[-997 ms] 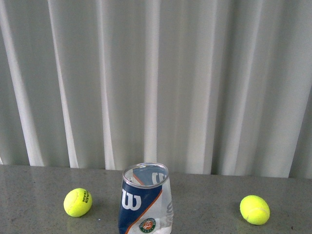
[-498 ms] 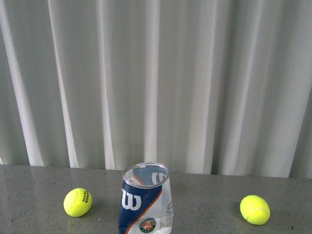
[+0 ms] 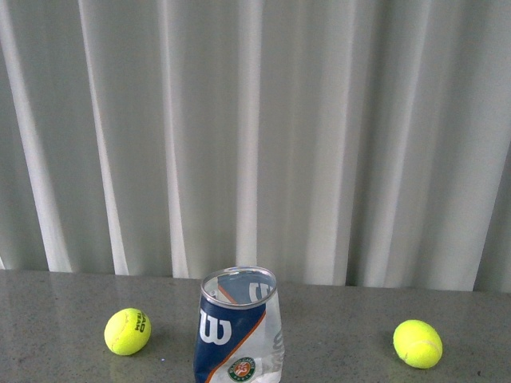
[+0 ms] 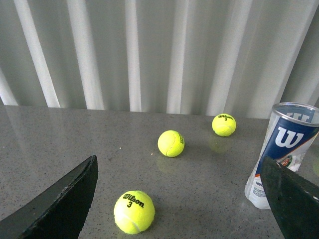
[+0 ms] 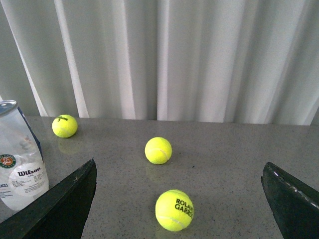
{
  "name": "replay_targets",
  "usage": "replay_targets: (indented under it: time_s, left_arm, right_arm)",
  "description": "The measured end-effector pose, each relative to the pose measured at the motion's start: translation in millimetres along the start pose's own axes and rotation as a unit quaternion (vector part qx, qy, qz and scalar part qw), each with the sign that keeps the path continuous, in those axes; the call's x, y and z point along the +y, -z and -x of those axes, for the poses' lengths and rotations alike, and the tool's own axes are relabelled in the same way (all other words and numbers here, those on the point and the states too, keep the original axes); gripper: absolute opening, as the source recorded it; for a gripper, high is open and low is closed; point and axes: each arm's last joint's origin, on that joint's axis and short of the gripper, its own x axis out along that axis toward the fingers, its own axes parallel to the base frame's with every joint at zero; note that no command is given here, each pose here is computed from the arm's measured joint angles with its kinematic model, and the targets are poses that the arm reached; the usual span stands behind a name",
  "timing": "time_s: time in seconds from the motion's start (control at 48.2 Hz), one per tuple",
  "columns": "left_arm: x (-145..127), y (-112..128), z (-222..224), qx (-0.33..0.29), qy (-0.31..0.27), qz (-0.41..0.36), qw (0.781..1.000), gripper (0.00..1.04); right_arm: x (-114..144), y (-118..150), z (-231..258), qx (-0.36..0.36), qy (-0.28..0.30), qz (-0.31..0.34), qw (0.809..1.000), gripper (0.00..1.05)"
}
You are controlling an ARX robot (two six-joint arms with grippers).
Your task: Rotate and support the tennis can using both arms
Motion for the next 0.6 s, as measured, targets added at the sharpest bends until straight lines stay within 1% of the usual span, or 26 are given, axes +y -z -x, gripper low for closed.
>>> replay_targets:
  time_s: [0.602]
  left_arm:
    - [0.0,0.0,0.0,0.000,0.000,0.000,1.000,0.98]
  right_arm:
    - [0.0,0.0,0.0,0.000,0.000,0.000,1.000,0.98]
